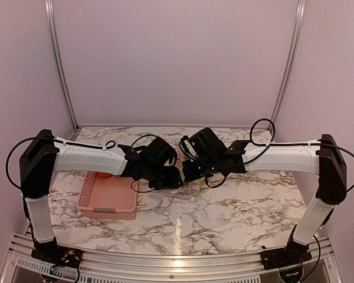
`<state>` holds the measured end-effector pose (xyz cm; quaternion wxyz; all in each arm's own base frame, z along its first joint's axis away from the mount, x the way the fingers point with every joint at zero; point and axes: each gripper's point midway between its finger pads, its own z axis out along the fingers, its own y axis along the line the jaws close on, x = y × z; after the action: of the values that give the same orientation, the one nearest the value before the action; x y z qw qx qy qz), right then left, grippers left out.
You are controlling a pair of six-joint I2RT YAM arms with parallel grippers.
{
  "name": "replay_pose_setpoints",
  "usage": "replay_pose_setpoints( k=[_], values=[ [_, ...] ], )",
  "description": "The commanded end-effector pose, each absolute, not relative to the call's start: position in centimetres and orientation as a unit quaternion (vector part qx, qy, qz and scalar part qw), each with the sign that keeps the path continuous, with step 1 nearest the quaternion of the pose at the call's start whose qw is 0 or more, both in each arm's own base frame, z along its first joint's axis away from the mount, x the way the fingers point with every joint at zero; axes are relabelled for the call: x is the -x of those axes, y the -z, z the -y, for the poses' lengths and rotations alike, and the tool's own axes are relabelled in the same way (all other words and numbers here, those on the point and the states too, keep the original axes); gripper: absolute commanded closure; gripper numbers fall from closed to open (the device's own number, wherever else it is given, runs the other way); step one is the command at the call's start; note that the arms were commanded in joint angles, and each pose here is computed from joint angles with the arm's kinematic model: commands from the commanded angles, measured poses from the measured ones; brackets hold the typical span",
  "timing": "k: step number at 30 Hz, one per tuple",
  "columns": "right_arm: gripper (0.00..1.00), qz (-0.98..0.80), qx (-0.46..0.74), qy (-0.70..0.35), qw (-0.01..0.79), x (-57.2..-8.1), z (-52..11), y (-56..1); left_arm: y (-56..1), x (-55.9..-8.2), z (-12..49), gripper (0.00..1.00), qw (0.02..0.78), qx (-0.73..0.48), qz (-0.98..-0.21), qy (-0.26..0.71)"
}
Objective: Open the zip-top bag and remove the fake food
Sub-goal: Pick up the fake vegetable from the zipper food storage bag.
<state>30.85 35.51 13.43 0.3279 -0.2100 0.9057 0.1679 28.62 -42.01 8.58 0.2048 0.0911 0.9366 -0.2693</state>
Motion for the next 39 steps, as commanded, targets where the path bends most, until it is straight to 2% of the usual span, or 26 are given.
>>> replay_pose_setpoints(
  k=[1, 29, 39],
  values=[
    [1.0, -0.901, 0.189, -0.15, 0.36, -32.7, -35.2, -14.3, -11.1, -26.1, 41.5, 0.64, 0.183, -0.116, -0.933, 0.289],
    [1.0, -0.891, 0.185, -0.155, 0.384, -34.1, -36.2, -15.6, -12.7, -21.1, 32.4, 0.65, 0.154, -0.084, -0.959, 0.222],
    [1.0, -0.89, 0.188, -0.165, 0.382, -34.0, -36.5, -15.7, -14.2, -21.6, 27.5, 0.64, 0.189, -0.034, -0.965, 0.181]
  ],
)
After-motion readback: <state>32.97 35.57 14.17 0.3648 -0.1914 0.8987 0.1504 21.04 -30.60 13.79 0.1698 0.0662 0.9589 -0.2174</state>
